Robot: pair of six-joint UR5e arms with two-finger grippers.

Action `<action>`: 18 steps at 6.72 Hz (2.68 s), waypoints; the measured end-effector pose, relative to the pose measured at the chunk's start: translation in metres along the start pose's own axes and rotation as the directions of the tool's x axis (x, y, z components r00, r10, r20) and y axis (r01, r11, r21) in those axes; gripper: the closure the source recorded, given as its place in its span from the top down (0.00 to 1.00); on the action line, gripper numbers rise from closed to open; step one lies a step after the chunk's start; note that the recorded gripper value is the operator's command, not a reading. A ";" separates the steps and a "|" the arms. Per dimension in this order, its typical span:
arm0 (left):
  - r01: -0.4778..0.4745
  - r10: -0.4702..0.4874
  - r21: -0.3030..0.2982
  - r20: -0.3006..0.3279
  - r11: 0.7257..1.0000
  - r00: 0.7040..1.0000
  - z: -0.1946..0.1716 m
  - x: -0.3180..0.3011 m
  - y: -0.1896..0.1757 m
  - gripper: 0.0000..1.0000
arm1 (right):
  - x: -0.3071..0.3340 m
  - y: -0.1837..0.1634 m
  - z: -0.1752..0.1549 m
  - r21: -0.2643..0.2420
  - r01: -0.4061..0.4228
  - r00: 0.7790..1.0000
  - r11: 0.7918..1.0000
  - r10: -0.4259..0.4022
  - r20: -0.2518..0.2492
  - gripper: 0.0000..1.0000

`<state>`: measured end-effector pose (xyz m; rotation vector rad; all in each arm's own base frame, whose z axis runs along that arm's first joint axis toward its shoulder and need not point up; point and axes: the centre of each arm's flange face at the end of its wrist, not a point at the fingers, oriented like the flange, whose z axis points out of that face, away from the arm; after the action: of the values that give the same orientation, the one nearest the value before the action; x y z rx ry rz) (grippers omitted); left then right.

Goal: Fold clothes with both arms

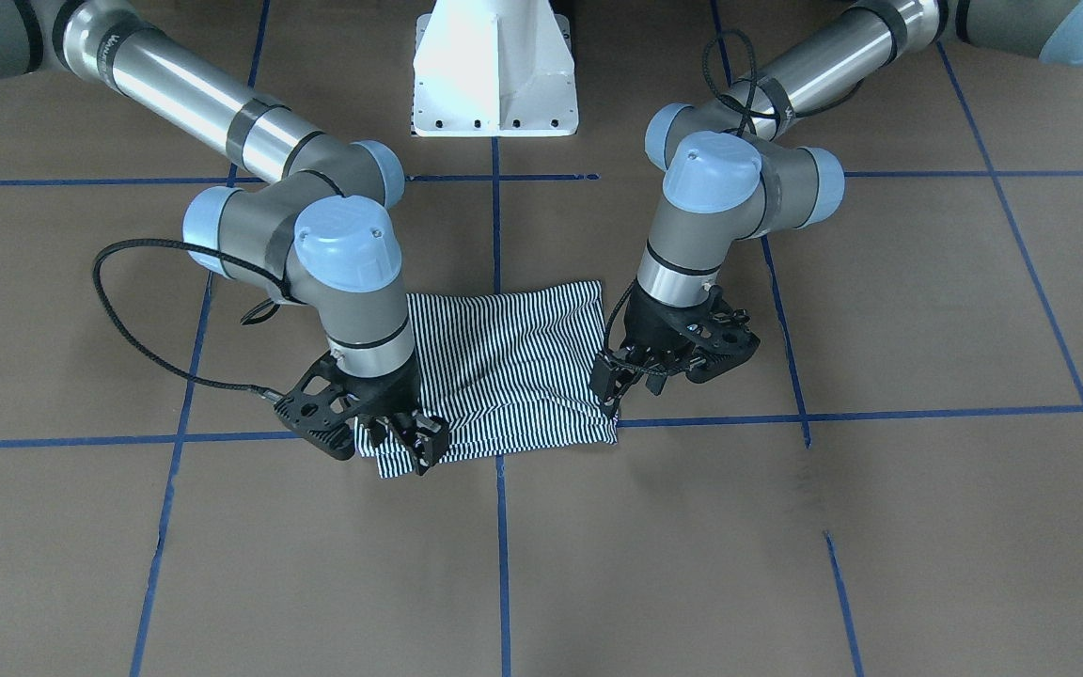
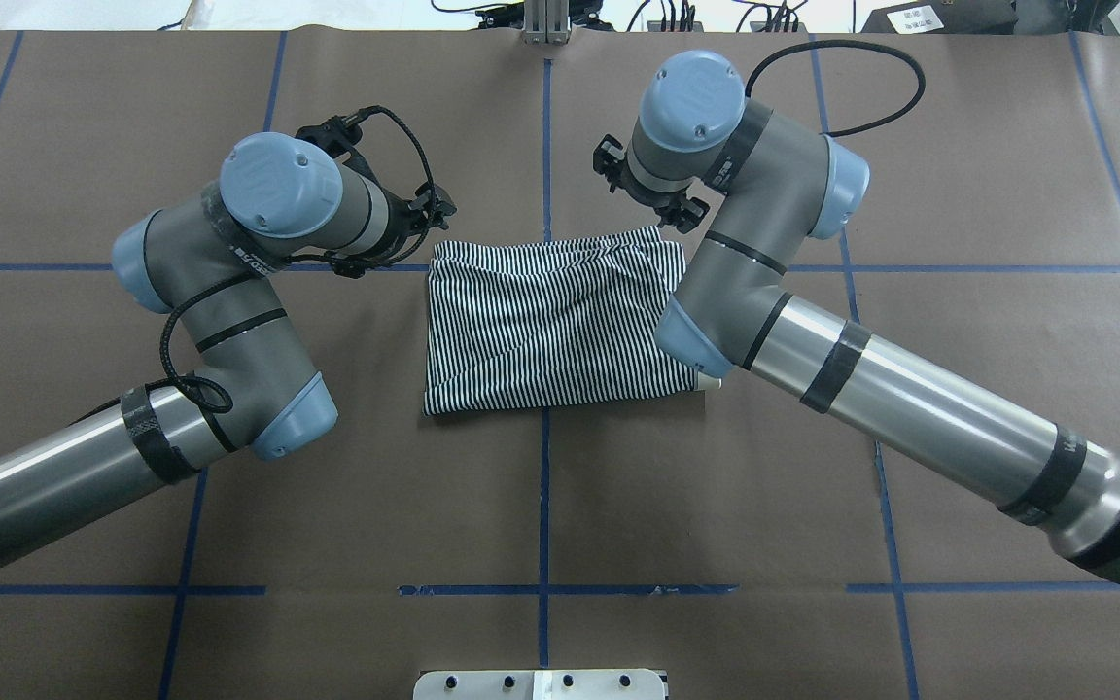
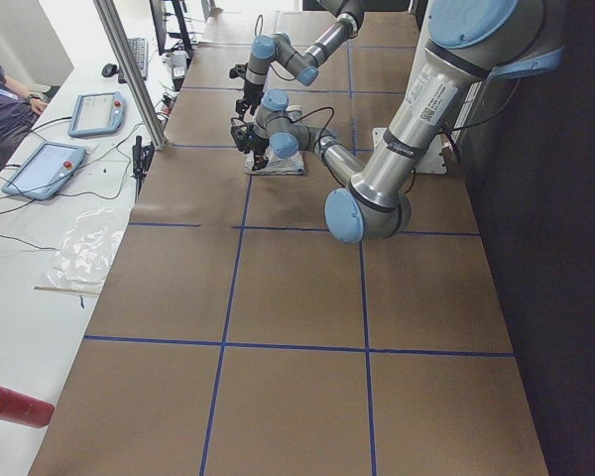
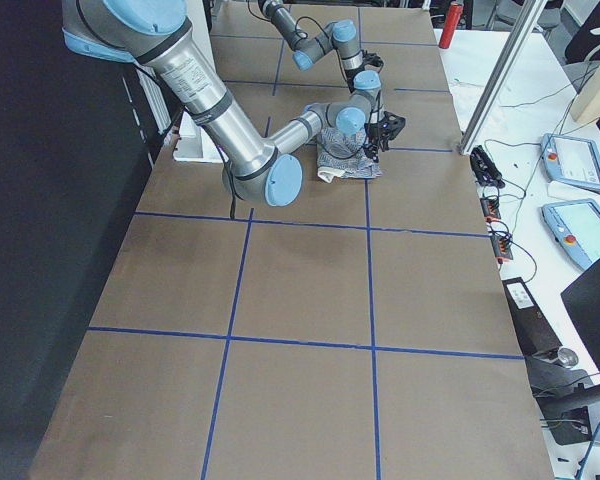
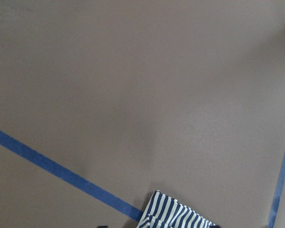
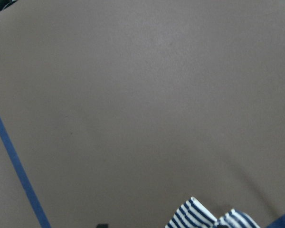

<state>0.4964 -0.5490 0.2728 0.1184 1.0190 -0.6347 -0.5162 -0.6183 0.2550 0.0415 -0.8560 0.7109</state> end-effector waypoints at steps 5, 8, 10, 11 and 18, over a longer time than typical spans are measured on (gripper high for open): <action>-0.250 0.250 -0.043 -0.014 0.967 0.968 -0.106 -0.096 -0.111 1.00 | 0.047 -0.144 -0.065 -0.068 0.332 0.938 0.941 -0.337 -0.077 1.00; -0.471 0.468 -0.014 0.150 0.882 0.871 -0.175 -0.197 -0.217 1.00 | 0.206 -0.244 -0.109 -0.150 0.576 0.800 0.804 -0.592 -0.100 1.00; -0.615 0.617 -0.084 0.215 0.784 0.757 -0.223 -0.299 -0.290 1.00 | 0.338 -0.308 -0.128 -0.227 0.656 0.732 0.720 -0.680 -0.042 1.00; -0.673 0.684 -0.139 0.237 0.727 0.690 -0.243 -0.340 -0.319 1.00 | 0.406 -0.330 -0.140 -0.250 0.682 0.710 0.688 -0.704 -0.001 1.00; -0.771 0.819 -0.276 0.183 0.574 0.545 -0.248 -0.531 -0.366 1.00 | 0.552 -0.309 -0.205 -0.261 0.656 0.737 0.709 -0.675 0.019 1.00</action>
<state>-0.0832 -0.5215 0.6487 0.3177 0.6091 0.2945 0.0482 -0.4866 0.5802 0.0909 -0.7746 -0.0920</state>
